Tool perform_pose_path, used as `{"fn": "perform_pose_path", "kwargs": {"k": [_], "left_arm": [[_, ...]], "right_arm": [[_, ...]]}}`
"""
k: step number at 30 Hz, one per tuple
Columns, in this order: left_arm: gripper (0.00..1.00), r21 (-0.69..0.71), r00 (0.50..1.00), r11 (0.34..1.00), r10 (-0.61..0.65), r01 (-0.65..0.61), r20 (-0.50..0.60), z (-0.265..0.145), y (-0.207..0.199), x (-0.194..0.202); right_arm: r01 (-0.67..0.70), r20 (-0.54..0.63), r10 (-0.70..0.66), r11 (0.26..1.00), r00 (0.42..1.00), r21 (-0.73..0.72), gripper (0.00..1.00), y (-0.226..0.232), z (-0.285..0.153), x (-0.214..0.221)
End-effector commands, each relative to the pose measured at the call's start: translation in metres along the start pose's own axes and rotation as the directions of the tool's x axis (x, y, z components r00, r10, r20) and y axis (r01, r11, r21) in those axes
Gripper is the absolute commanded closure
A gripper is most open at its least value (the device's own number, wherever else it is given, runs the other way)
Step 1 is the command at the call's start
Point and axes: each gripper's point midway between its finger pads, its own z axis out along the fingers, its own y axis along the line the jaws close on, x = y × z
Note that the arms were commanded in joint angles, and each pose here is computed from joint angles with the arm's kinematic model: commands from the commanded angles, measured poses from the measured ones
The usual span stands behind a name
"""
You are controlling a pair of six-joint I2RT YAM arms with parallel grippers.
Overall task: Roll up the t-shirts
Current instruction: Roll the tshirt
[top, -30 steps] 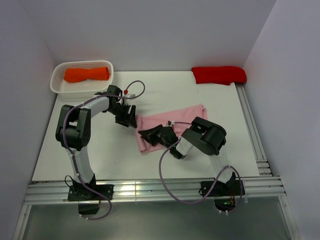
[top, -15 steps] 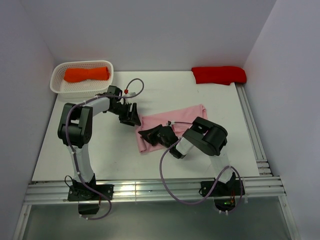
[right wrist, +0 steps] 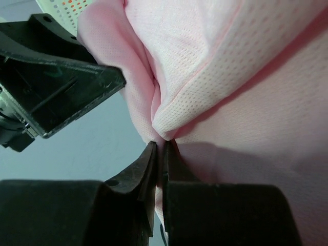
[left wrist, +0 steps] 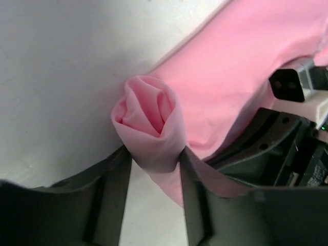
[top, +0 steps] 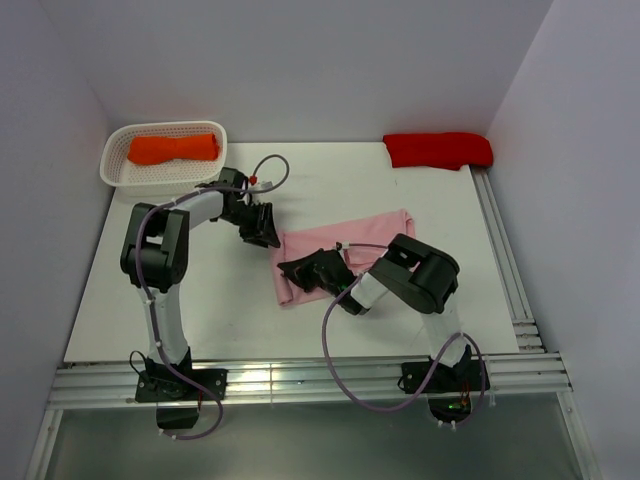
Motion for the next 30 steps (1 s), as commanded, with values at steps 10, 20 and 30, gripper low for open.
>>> {"fn": "perform_pose_path", "kwargs": {"k": [10, 20, 30], "left_arm": [[0.85, -0.279, 0.991, 0.952, 0.117, -0.128, -0.059, 0.013, 0.011, -0.010], [0.86, -0.333, 0.978, 0.922, 0.164, -0.198, -0.130, 0.023, 0.008, -0.004], [0.85, -0.344, 0.972, 0.914, 0.167, -0.216, -0.168, 0.026, 0.008, -0.003]], "right_arm": [[0.174, 0.107, -0.217, 0.934, 0.970, 0.313, 0.57, -0.042, -0.028, -0.023], [0.392, 0.130, -0.489, 0.808, 0.863, 0.439, 0.53, -0.017, -0.060, -0.024], [0.656, 0.068, -0.788, 0.553, 0.612, 0.514, 0.63, 0.039, -0.054, -0.015]]}}
